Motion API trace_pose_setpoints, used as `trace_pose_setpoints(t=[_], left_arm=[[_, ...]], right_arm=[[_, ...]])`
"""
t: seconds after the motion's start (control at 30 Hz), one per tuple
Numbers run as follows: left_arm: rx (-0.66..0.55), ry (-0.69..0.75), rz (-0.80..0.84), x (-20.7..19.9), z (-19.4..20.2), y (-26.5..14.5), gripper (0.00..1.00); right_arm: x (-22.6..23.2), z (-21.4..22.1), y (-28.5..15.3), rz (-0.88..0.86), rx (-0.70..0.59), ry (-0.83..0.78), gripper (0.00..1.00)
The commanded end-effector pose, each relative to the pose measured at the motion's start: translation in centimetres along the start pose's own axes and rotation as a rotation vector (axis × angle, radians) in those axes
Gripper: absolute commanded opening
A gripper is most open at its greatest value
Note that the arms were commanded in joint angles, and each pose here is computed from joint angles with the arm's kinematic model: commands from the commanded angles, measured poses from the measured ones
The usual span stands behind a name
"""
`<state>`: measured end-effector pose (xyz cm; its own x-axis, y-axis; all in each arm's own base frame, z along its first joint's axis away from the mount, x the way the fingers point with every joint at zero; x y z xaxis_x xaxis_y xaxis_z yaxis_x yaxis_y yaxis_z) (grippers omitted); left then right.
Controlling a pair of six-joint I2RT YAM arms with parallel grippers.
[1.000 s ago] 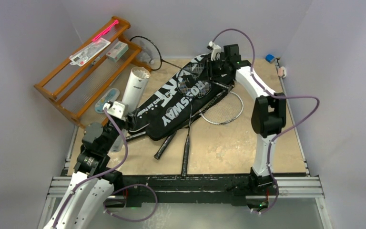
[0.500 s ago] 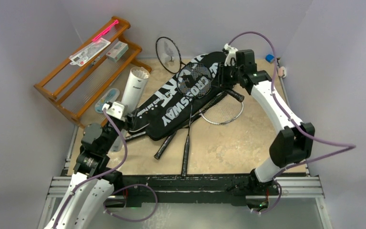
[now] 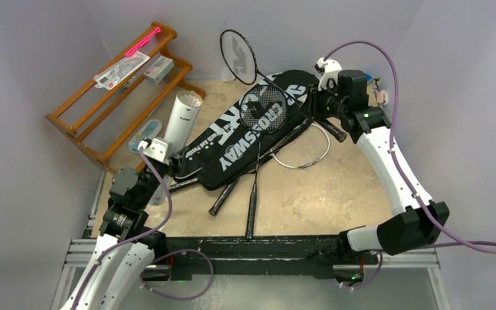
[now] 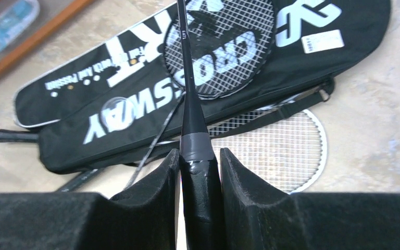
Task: Pack up the badminton gear
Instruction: Adjust the shuttlecock at the center of the board.
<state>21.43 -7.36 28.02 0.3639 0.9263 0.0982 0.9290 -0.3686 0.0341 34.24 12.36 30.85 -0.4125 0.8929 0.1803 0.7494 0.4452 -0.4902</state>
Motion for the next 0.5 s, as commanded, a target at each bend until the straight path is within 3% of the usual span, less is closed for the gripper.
trace_pose_setpoints(t=[0.0,0.2,0.3,0.47], left_arm=[[-0.072,-0.015,0.001,0.0,-1.6,0.0,0.39],[-0.074,-0.017,0.008,-0.1,-1.6,0.0,0.39],[-0.074,-0.016,0.008,-0.1,-1.6,0.0,0.39],[-0.078,-0.015,0.005,0.0,-1.6,-0.1,0.39]], right_arm=[[-4.4,-3.9,-0.1,0.247,-0.193,-0.162,0.0],[-6.1,-4.7,0.7,0.313,-0.288,-0.475,0.0],[-6.3,-7.0,0.2,0.356,-0.392,-0.541,0.0],[-5.7,-9.1,1.4,0.328,-0.395,-0.678,0.0]])
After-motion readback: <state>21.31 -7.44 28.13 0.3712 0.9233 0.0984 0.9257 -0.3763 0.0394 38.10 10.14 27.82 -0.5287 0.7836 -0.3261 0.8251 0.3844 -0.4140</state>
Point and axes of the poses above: each gripper's point midway between its finger pads, its own y axis out along the fingers, its own x axis along the line the jaws close on, z = x × y, the point moved 4 cm from there along -y, back along the fingers, and after that the axes turned 2 degrees about -y, right-handed, at the moved point
